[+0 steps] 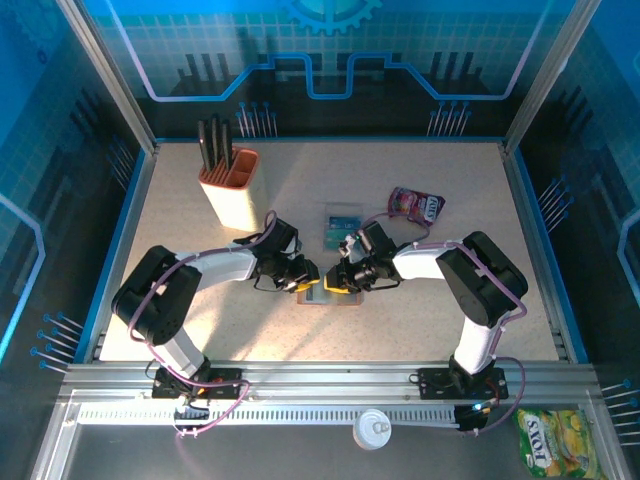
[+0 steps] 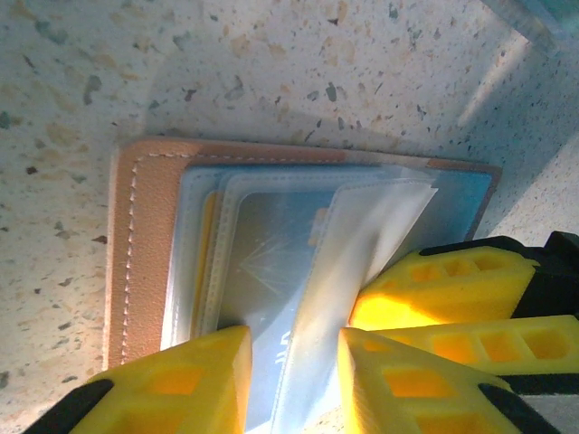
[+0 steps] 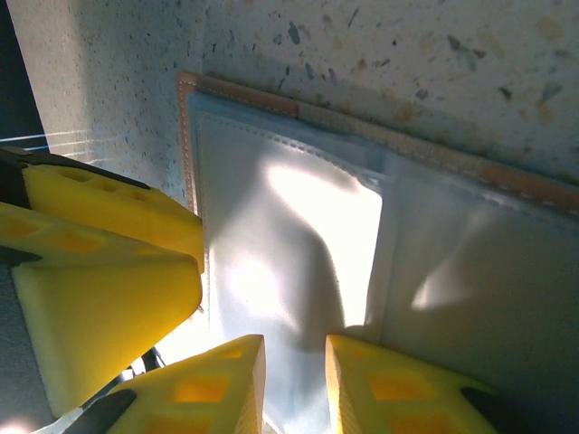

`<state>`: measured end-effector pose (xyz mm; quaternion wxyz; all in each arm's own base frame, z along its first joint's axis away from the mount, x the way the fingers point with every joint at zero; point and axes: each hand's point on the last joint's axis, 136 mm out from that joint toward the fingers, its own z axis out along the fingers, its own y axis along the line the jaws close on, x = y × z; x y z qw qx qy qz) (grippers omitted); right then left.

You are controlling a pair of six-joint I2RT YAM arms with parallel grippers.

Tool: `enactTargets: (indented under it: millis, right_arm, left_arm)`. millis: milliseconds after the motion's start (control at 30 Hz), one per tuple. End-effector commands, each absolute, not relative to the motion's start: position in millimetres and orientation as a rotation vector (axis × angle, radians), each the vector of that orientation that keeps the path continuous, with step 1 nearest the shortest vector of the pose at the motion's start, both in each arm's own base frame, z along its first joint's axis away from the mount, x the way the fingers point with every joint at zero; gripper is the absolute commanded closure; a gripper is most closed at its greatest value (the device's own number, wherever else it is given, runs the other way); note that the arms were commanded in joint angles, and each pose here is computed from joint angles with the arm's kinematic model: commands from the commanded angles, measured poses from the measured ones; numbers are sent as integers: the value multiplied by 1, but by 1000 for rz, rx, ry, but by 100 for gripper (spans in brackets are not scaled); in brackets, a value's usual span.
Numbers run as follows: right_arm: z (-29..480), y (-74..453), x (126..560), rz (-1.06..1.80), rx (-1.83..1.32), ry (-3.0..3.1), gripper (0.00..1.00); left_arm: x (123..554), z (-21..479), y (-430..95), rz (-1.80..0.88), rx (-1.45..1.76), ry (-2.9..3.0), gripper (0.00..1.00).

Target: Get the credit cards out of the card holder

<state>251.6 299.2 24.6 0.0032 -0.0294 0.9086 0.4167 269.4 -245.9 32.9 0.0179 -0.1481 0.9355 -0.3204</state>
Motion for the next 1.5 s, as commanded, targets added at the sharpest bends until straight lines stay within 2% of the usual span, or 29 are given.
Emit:
enactTargets:
  millis: [0,300,533,800,1467]
  right_arm:
    - [16,290,245,1296,-41,2889,74]
    - [27,295,248,1337,-54,2847,74]
    - [52,297,256,1376,-88,2752,71]
    - [76,279,266,1344,-60,2686,71]
    - [82,240,266,1293,35,2674,71]
  left_arm:
    - [272,44,-256,-1063,-438,2881,72]
    - [275,49,-265,-1129,-428,2864,78]
    - [276,59,-270,-1158,-410,2855,79]
    - [278,68,-280,-1185,-370,2848,80]
    - [285,56,-324,-1241,-278,2897,81]
